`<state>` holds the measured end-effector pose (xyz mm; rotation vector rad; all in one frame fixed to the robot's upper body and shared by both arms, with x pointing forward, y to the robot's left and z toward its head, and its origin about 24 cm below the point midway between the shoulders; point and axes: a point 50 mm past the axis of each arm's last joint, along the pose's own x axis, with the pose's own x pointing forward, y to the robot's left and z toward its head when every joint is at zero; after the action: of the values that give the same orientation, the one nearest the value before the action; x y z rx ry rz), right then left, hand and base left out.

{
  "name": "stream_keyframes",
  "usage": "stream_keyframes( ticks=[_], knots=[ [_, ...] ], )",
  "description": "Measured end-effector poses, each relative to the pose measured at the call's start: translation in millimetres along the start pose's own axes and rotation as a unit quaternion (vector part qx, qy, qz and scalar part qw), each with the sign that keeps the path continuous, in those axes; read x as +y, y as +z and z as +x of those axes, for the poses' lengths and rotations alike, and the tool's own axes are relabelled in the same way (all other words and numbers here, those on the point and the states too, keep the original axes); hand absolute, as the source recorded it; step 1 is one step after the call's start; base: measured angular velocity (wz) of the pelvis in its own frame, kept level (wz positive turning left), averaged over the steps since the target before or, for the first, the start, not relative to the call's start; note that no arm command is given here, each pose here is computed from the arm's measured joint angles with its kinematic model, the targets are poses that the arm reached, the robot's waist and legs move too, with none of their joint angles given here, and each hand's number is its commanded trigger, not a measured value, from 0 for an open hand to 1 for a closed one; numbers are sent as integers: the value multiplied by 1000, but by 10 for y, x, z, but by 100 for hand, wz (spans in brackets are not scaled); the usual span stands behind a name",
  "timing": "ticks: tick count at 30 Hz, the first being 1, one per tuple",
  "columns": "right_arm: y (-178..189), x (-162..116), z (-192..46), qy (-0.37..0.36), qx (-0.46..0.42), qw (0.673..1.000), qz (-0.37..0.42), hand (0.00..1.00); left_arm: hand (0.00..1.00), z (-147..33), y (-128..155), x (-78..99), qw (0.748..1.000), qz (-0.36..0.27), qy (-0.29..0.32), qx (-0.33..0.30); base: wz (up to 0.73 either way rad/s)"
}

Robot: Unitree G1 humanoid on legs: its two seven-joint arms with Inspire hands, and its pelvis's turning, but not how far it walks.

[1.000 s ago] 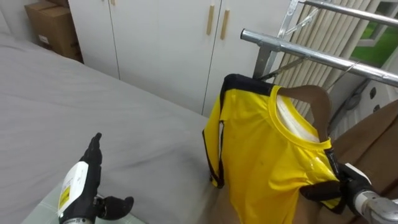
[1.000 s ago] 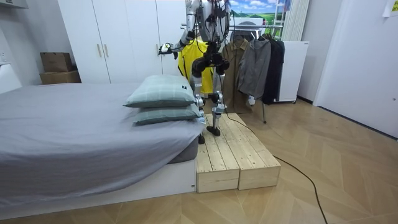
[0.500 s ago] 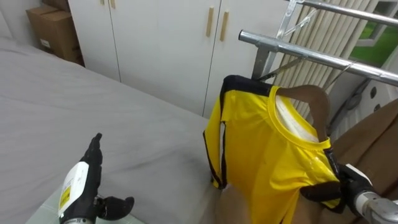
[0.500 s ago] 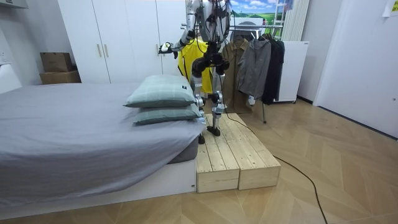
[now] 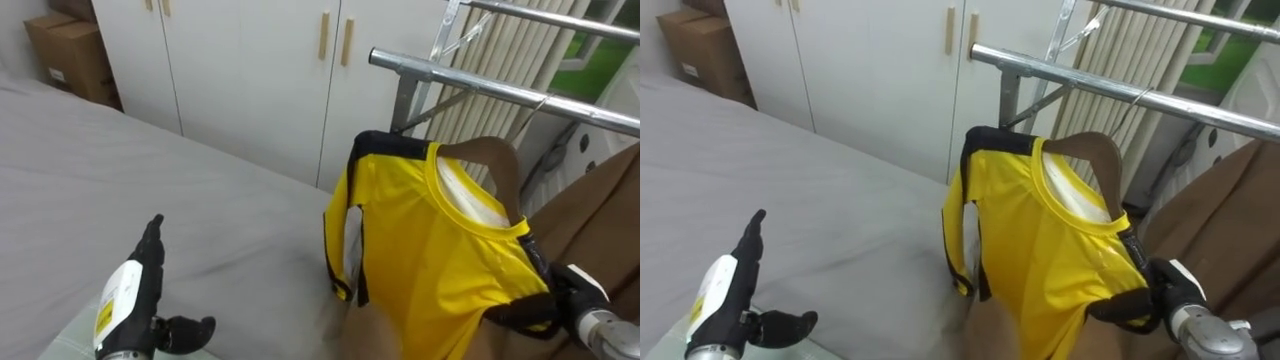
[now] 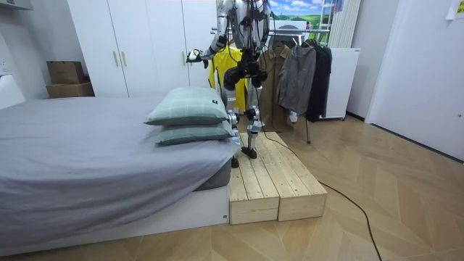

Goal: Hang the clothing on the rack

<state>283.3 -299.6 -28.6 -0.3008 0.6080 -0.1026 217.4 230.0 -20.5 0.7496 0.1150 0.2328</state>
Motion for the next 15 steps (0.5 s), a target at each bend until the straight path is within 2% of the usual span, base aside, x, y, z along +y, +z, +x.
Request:
stream_keyframes(
  ticks=[15],
  knots=[
    [0, -14, -1, -13, -2, 1000, 15, 0, 0, 0, -1, -3, 1000, 0, -2, 0, 0]
  ],
)
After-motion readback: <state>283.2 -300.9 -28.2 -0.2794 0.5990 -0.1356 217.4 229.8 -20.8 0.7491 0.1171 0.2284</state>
